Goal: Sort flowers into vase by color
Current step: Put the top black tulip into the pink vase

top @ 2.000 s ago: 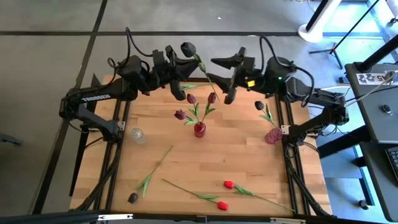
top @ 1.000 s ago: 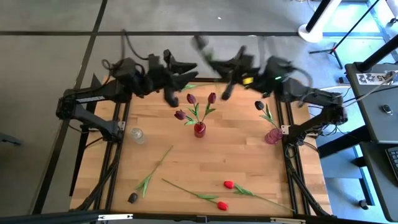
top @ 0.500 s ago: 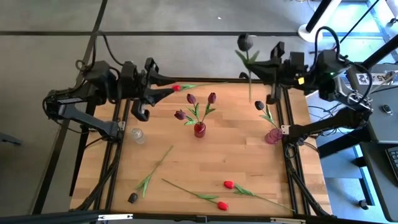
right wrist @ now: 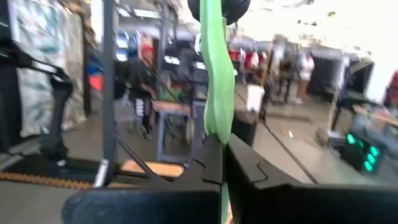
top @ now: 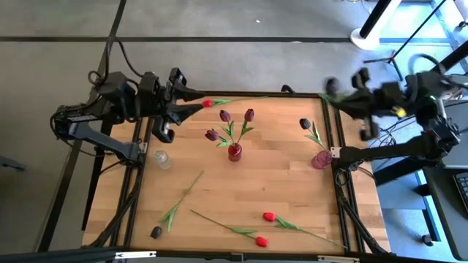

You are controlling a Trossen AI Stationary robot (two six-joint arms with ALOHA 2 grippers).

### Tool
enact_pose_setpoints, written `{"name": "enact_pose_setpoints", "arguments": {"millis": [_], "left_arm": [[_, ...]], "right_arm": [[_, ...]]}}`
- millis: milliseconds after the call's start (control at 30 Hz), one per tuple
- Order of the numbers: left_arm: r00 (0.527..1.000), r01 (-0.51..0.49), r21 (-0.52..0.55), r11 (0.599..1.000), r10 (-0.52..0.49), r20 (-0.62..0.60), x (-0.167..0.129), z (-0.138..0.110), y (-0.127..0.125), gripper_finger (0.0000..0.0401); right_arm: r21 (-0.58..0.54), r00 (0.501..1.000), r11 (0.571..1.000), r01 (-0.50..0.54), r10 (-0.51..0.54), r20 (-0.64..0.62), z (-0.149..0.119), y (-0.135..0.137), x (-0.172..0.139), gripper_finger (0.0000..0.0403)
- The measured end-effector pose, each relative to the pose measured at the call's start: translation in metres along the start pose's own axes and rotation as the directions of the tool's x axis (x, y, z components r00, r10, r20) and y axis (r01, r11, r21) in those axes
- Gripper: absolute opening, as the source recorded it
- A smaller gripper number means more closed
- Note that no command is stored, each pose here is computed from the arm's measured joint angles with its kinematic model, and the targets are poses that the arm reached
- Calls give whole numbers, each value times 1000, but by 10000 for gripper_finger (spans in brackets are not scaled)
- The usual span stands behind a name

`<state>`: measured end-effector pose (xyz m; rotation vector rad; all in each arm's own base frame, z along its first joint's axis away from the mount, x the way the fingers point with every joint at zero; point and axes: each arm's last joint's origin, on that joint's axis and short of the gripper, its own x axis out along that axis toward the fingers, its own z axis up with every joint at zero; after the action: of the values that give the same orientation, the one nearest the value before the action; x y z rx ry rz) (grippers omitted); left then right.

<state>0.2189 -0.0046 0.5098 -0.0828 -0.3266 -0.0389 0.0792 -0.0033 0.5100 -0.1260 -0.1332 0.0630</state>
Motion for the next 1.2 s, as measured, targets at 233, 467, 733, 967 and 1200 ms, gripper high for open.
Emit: {"name": "enact_pose_setpoints", "arguments": {"millis": [233,467,733,967,1200], "left_arm": [[999,-25,36,999,26,-35,11,-11,3,144],[999,-25,16,1000,25,-23,11,-10,3,144],[999,-26,-1,1000,26,-27,11,-11,3,144],[998,-43,-45,998,41,-53,11,-13,5,144],[997,-36,-126,991,27,-70,11,-15,1,144]], "right_arm": [[-37,994,994,-102,104,40,-69,21,-58,3],[-21,995,1000,1,1,99,-124,29,-87,2],[17,982,993,117,-118,150,-159,32,-102,2],[11,995,995,95,-96,13,-177,34,-96,3],[-36,993,993,111,-113,-35,-182,33,-97,2]]}}
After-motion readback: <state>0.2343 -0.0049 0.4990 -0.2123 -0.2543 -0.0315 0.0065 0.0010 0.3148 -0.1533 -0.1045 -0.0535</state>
